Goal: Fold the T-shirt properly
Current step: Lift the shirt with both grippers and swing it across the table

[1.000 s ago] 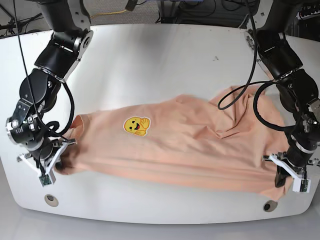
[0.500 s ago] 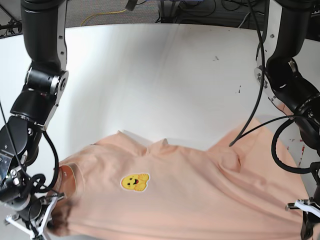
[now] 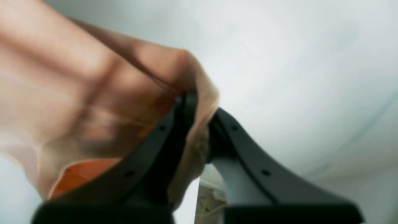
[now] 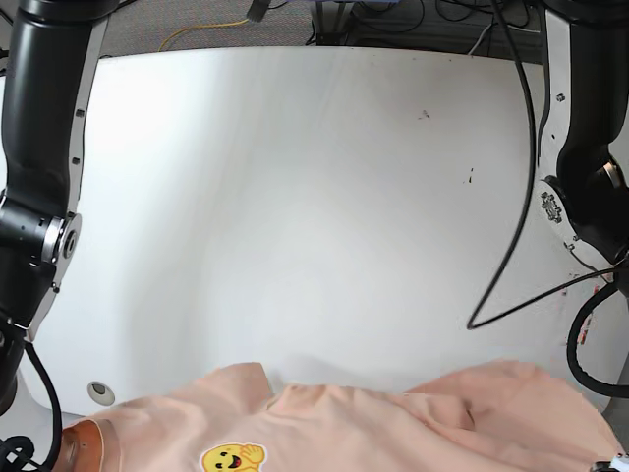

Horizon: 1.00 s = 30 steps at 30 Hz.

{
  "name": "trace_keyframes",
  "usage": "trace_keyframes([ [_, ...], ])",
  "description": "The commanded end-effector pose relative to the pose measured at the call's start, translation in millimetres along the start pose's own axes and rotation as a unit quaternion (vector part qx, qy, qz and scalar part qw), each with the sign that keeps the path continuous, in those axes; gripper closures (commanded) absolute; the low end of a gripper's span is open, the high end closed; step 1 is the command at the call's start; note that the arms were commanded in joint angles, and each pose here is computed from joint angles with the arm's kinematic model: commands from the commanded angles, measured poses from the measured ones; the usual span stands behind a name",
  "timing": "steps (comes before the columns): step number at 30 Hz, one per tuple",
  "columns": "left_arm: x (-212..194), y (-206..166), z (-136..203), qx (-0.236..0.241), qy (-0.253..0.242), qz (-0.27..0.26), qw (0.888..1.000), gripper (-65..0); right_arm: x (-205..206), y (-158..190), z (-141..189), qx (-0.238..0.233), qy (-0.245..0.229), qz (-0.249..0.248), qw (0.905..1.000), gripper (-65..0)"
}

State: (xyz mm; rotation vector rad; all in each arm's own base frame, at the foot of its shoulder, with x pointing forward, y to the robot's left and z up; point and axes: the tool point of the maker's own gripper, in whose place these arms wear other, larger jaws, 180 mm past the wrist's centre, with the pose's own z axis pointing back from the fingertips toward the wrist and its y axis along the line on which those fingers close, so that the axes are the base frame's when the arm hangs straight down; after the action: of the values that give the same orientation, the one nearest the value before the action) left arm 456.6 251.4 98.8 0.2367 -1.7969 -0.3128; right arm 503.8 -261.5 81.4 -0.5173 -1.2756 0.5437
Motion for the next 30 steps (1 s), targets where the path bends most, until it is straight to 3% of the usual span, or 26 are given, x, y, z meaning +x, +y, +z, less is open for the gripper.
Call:
trace_keyframes([
  [1, 7, 1, 9, 0.008, -0.012, -0.02, 1.0, 0.0, 7, -15, 13, -0.027, -0.006, 0.0, 0.9996, -0.8],
  [7, -44, -32, 22, -0.033, 0.038, -0.05, 0.997, 0.0, -54, 24, 15, -0.016, 0.025, -0.024, 0.9993, -0.8],
  [15, -143, -84, 61, -0.102, 0.13, -0.057, 0.985, 0.0, -157, 118, 25, 0.042, 0.091, -0.069, 0.9925, -0.8],
  [23, -238, -119, 129, -0.151, 0.23, -0.029, 0.961, 0.0, -259, 198, 59, 0.104, 0.182, -0.148, 0.9666, -0.8],
  [30, -280, -126, 177, -0.171, 0.292, -0.018, 0.941, 0.0, -292, 241, 92, 0.156, 0.195, -0.202, 0.9471, -1.1],
])
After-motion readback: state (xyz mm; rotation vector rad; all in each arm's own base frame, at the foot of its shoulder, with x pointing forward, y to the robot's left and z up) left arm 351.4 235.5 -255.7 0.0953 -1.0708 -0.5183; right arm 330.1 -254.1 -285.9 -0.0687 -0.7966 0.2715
